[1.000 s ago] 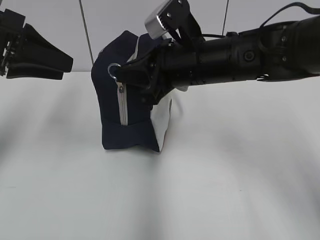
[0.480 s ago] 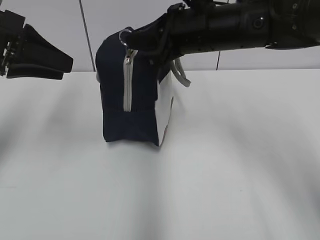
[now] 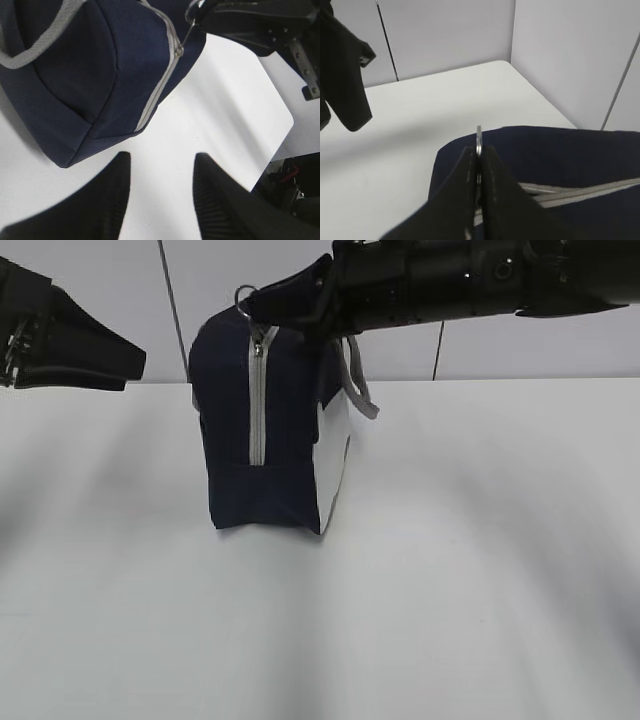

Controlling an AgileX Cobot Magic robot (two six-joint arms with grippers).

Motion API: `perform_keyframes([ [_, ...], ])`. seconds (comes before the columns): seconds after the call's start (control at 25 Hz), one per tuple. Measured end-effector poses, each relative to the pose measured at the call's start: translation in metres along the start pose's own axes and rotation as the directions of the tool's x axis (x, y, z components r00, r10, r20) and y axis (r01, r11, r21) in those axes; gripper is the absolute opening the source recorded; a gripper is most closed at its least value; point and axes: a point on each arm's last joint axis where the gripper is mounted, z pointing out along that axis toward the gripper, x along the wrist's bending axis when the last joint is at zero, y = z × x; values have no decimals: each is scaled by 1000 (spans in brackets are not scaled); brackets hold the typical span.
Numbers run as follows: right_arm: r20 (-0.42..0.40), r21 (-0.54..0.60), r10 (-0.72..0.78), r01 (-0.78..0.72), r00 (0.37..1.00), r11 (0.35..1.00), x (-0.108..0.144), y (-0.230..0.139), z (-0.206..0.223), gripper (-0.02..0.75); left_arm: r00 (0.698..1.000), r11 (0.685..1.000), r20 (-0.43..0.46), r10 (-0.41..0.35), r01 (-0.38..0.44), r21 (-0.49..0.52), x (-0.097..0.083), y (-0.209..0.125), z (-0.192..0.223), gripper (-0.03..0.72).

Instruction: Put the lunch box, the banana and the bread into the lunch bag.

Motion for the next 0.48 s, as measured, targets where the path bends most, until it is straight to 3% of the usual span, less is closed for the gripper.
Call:
perform_keyframes([
  [0.48,-7,-34,13,-13,1000,999,-20,14,16,-16,1000,999,29,4,-3,-33,17,3,17,308],
])
